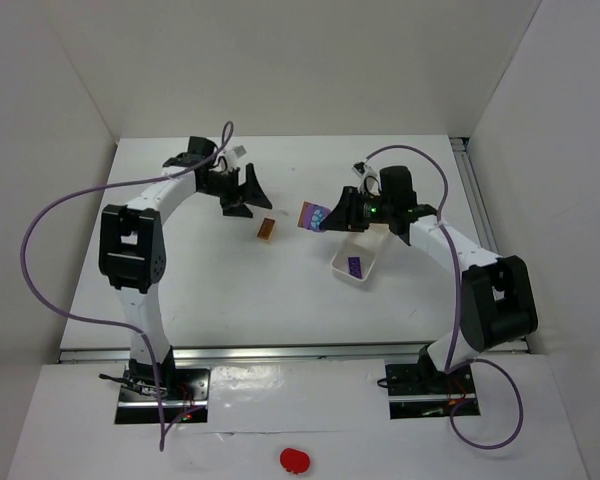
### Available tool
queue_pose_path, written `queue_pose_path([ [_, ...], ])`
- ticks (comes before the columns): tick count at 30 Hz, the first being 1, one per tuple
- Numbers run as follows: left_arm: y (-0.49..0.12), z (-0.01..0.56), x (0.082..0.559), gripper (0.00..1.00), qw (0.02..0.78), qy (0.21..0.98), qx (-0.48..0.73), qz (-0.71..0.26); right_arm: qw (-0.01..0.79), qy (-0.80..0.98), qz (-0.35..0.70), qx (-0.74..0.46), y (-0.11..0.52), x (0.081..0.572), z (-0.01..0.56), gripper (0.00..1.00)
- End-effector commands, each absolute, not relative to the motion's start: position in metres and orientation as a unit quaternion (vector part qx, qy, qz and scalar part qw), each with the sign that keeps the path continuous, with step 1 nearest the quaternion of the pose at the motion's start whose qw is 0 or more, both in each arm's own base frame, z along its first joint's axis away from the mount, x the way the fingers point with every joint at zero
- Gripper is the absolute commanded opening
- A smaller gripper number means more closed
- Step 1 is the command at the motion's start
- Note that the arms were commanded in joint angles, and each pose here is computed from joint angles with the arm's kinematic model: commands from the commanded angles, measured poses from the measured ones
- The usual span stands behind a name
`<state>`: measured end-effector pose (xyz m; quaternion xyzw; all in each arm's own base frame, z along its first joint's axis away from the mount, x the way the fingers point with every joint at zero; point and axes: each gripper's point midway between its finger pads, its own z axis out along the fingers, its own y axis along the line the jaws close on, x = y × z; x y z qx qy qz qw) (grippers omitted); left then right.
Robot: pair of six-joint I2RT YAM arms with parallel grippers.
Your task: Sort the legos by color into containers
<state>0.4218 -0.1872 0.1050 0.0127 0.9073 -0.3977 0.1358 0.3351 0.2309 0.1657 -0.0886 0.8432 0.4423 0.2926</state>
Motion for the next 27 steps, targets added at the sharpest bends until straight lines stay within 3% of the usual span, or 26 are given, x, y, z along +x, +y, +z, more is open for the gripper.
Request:
queue_pose_path([
  [1,-0.208,0.202,0.407,0.95,0.207,0.831,0.115,-0.504,0.305,0.813,0.476,-0.138,0.243,0.333,0.194,0.0],
  [6,-0.238,0.224,0.374,0.97,0.176,0.755,0.196,-0.601,0.285,0.79,0.512,-0.177,0.255,0.321,0.203,0.0],
  [17,-0.271,0.23,0.342,0.99,0.154,0.702,0.269,-0.641,0.271,0.764,0.547,-0.207,0.268,0.311,0.213,0.0],
  [27,-0.28,0.238,0.327,0.75,0.145,0.679,0.295,-0.656,0.273,0.753,0.564,-0.201,0.272,0.315,0.218,0.0],
])
